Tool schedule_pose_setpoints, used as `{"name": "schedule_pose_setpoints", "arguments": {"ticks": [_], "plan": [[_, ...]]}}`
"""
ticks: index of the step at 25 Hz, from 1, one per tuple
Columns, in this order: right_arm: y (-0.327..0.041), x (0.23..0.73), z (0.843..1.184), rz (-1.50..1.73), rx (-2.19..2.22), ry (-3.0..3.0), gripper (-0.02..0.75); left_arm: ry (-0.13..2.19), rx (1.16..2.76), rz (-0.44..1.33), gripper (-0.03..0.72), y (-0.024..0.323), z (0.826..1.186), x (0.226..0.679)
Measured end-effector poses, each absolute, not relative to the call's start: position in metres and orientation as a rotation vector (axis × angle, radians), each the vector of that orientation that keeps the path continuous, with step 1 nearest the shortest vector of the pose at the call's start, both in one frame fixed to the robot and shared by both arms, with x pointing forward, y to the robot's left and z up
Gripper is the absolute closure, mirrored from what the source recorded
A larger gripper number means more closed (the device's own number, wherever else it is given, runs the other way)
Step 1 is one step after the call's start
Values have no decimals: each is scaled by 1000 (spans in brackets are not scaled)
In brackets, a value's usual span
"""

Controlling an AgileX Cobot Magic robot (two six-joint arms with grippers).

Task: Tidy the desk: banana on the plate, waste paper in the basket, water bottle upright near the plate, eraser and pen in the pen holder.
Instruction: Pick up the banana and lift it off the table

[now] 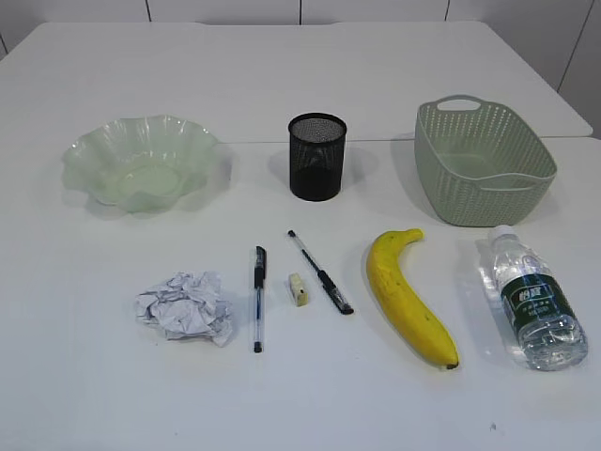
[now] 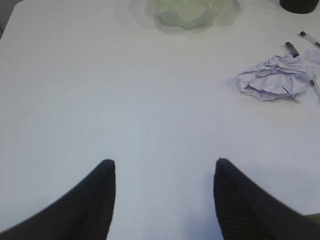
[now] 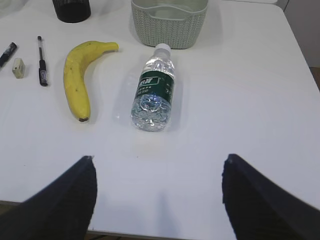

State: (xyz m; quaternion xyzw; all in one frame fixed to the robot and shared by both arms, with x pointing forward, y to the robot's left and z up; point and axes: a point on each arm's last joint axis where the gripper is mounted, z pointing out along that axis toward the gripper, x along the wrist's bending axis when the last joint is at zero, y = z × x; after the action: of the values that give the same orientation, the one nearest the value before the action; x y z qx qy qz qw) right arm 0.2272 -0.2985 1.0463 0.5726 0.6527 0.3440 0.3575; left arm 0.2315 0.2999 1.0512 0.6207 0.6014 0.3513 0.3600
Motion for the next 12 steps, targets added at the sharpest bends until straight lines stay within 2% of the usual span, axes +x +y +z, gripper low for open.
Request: {"name": "schedule_pose_setpoints", "arguments": {"ticks": [12], "plan": [[-297,225,1052,929,1465,1672,153,1517,1566,938,256,300,1058,231]]}}
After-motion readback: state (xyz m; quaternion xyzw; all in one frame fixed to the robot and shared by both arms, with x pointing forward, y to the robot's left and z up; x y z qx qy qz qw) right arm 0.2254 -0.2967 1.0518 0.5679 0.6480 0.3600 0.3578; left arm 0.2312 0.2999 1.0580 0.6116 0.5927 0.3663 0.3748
